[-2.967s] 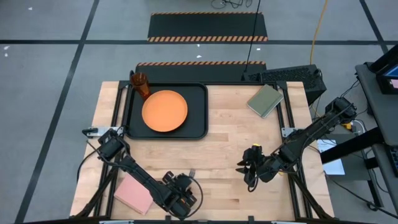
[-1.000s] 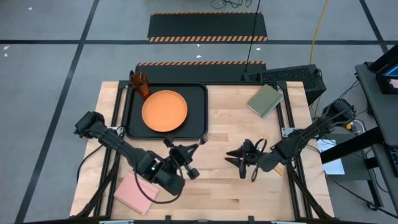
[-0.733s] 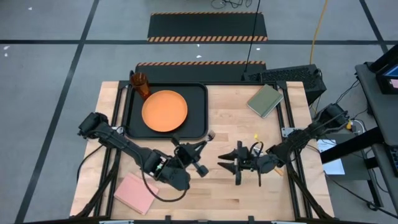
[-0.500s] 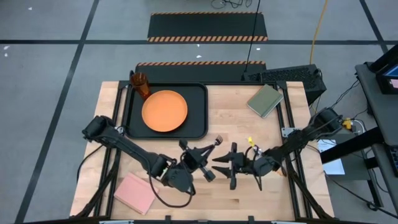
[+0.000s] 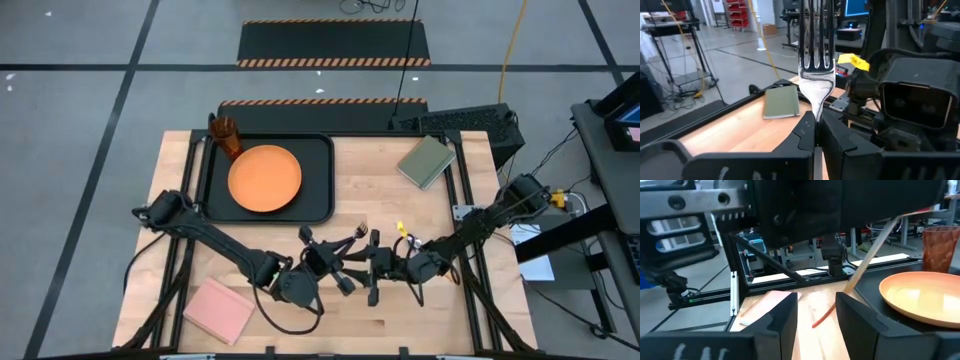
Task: Pick and place plate/cup/fork/spoon on tray
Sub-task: Put the orange fork on the black tray
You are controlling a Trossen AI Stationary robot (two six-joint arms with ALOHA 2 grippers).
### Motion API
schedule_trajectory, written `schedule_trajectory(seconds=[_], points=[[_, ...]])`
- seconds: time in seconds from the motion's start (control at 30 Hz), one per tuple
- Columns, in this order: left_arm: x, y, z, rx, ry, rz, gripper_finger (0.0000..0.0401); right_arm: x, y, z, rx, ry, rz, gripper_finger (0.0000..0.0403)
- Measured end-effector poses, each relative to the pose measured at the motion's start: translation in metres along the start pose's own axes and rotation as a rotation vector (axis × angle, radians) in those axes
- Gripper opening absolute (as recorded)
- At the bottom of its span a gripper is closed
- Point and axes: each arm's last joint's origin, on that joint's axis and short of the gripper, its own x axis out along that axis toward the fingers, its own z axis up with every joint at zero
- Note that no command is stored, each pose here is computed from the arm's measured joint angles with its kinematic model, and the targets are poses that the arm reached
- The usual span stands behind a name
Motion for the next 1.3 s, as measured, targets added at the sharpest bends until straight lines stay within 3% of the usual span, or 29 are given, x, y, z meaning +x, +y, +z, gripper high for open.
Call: schedule_trajectory(seconds=[0.4,0.7,0.77,1.03,1.3], points=[[0.004,-0.006,-0.004,-0.02,-0.005,-0.084,0.0012,0.0,0.001,0.0,-0.01,0.0,0.027,0.012],[0.0,-0.01,-0.004,-0.018,-0.002,-0.121,0.0014,0.0,0.001,0.001,-0.028,-0.005,0.026,0.0012],[-0.002,-0.011,-0.005,-0.014,-0.002,-0.126,0.0014,0.0,0.001,0.001,-0.033,-0.004,0.026,0.0007],[-0.007,-0.01,-0.001,0.036,-0.017,-0.085,0.0014,-0.005,0.004,0.005,-0.025,-0.019,0.03,0.0041],[-0.014,-0.008,0.009,0.058,-0.033,-0.084,0.0011,-0.013,0.01,0.005,-0.111,-0.028,-0.083,0.0132]])
